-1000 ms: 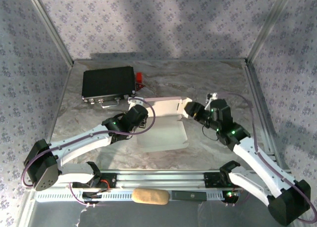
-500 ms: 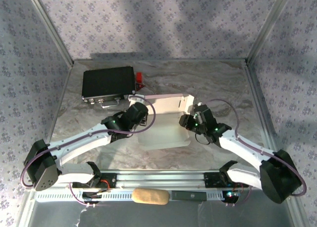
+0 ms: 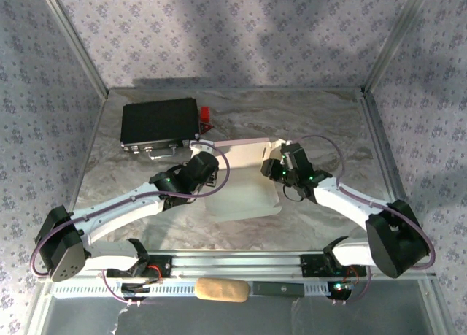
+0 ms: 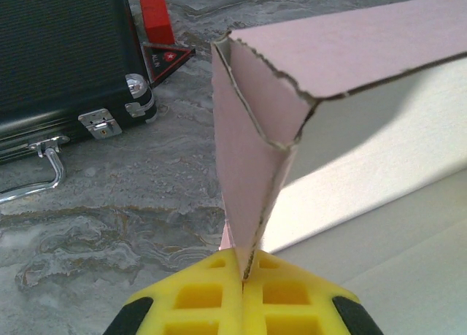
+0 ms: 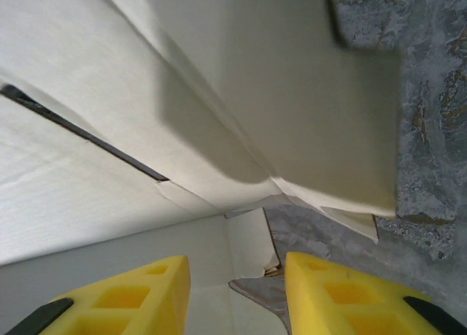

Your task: Fold the paper box

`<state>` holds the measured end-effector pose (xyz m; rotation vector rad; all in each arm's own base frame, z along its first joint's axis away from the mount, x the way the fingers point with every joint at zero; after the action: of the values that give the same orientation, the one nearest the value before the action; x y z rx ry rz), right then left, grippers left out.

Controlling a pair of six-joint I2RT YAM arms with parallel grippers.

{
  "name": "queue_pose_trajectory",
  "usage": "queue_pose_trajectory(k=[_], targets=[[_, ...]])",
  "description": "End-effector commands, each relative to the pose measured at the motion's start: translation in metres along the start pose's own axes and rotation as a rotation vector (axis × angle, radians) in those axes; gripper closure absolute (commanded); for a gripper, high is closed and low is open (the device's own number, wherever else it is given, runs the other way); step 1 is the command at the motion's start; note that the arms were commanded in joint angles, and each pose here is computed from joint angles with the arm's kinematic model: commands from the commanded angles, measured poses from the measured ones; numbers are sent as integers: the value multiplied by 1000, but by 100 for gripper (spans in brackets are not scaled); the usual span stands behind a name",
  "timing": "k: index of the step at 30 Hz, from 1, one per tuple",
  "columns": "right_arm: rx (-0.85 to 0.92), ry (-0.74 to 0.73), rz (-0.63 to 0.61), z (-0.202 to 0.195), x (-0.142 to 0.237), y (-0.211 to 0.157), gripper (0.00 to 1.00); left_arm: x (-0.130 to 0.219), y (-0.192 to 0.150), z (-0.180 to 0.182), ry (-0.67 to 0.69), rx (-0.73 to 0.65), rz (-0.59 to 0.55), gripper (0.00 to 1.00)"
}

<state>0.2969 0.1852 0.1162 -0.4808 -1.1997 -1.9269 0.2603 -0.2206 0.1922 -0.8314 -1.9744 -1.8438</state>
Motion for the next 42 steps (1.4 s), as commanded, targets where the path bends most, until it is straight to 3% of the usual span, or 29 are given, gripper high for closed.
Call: queue_pose_trajectory(k=[1,11,24,33,42], targets=[[29,7,-26,6,0,12,60,9,15,-8,-34,9,-34,100],[61,-13,-32,1,-4,10,60,8,17,-11,-43,11,-31,100],[65,84,-109,25,-5,25,63,3,13,-16,-55,33,-7,100],[90,94,-69,30,-12,22,64,6,18,-17,-61,34,-19,100],[243,91,-4,46,-19,16,65,9,20,-16,-64,29,-27,100]])
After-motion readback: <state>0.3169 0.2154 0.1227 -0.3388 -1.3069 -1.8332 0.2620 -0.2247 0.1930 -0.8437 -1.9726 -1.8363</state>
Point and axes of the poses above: each hand's point on the last joint's axis, 136 mm out from that joint toward the fingers, its own x axis back along the fingers, its own z axis along the line the jaws close on, y = z × x, the point moved 2 cm from there along x, back along the fingers, and after that the axes turned 6 degrees about x, right-handed, at the moved point
